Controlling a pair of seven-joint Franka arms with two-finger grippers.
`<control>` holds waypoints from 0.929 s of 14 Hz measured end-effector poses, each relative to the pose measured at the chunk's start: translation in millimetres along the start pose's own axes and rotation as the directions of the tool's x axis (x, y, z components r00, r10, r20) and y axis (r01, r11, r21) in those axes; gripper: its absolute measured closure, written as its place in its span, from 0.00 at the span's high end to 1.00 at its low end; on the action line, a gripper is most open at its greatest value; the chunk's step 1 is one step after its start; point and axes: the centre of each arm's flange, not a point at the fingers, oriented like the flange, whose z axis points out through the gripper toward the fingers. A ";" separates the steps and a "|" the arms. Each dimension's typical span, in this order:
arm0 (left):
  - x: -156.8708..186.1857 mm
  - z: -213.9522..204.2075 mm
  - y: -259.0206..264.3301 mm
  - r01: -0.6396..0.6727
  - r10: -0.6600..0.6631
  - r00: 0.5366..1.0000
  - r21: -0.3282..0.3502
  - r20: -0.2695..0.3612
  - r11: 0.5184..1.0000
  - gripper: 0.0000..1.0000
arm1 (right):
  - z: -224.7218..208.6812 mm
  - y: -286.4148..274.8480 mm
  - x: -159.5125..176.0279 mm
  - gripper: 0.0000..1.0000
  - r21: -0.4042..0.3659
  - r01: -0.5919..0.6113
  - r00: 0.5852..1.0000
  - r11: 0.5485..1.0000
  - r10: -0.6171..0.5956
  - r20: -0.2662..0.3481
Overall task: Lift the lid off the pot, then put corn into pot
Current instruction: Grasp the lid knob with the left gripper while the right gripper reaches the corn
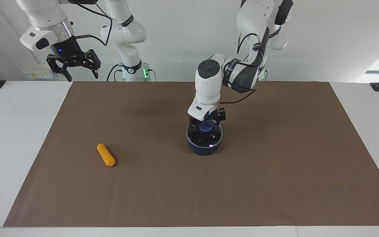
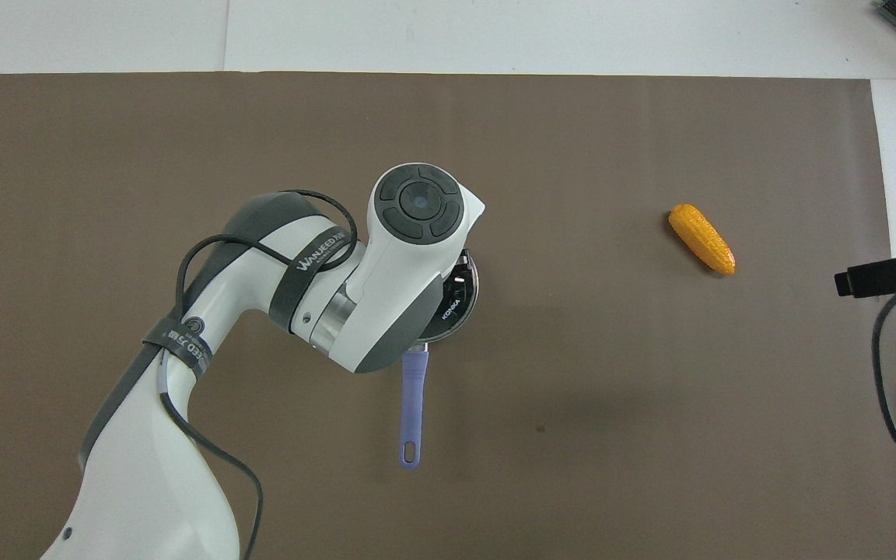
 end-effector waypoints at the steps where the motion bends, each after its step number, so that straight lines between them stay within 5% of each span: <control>1: 0.6 3.0 1.4 0.002 -0.002 1.000 0.002 0.002 1.000 1.00 | 6.9 0.8 3.4 1.00 -0.002 -0.001 1.000 1.000 0.001 -0.011; 8: 3.3 3.6 2.1 0.022 -0.022 1.000 0.001 -0.001 1.000 1.00 | 151.7 13.4 54.1 1.00 -0.022 -0.004 1.000 1.000 0.004 -0.017; 10: 3.3 3.7 2.0 0.024 -0.024 1.000 0.001 0.000 1.000 0.97 | 198.1 18.4 78.6 1.00 -0.046 0.083 0.995 0.995 -0.086 -0.053; 13: 3.7 1.2 2.3 0.024 -0.024 1.000 0.001 -0.006 1.000 0.65 | 264.2 24.8 108.7 1.00 -0.104 0.241 0.961 0.965 -0.252 -0.114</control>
